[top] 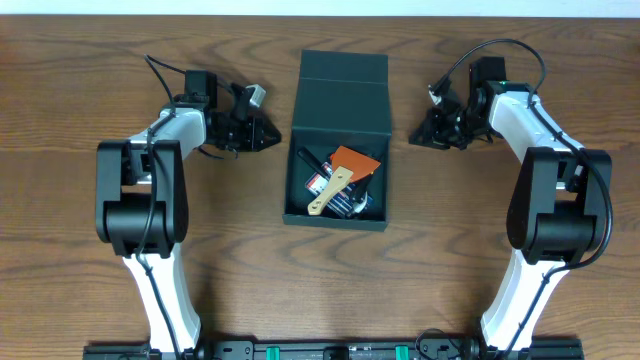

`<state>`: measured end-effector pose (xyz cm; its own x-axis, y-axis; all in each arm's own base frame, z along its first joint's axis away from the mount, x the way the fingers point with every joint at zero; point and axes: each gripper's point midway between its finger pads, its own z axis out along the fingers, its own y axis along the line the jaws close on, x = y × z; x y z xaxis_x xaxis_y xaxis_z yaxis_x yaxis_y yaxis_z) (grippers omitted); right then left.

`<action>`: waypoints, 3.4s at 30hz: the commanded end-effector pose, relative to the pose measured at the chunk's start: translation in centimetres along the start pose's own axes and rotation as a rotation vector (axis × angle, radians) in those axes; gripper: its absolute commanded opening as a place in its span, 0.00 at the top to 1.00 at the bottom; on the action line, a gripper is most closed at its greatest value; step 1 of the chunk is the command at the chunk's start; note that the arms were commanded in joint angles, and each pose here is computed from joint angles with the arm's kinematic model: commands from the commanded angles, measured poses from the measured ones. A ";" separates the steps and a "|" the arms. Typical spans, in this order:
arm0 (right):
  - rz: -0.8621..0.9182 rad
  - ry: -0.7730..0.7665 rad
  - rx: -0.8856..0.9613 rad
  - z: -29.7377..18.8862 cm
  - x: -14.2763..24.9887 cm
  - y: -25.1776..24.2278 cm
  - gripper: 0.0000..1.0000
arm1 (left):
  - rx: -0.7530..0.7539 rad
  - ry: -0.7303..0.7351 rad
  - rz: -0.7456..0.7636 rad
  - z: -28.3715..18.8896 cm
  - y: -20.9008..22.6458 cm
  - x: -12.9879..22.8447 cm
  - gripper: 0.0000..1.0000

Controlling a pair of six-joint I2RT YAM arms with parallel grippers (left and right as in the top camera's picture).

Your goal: Pack container

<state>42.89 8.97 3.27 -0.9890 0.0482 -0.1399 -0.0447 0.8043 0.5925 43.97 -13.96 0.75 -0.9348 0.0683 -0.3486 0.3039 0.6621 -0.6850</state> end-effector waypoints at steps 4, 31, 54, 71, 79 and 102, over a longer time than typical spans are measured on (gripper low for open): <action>-0.020 -0.011 -0.098 0.4 -0.4 2.2 0.99 | 0.055 0.009 0.014 1.4 -1.2 -0.7 0.94; -0.113 -0.025 -0.202 3.1 -1.2 5.9 0.99 | 0.062 -0.017 0.065 1.7 -2.3 -2.3 0.94; -0.213 -0.094 -0.207 2.1 -3.6 6.9 0.99 | 0.107 -0.046 0.119 -0.7 -5.3 -6.3 0.94; -0.216 -0.099 -0.099 0.9 -4.7 6.2 0.99 | -0.135 -0.037 0.021 -4.0 1.2 -5.5 0.94; -0.176 -0.074 -0.035 1.2 -4.2 4.7 0.99 | -0.139 -0.008 0.040 -3.3 0.8 -4.9 0.94; -0.110 0.002 -0.104 5.7 -3.1 2.6 0.99 | -0.079 0.033 0.139 -1.2 -1.1 -4.2 0.94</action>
<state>46.43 13.32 0.28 -0.9795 -0.0311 -0.1991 -0.1512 0.7666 0.6240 47.23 -14.06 4.29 -0.8977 0.1699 -0.4064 0.3958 0.7163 -0.5747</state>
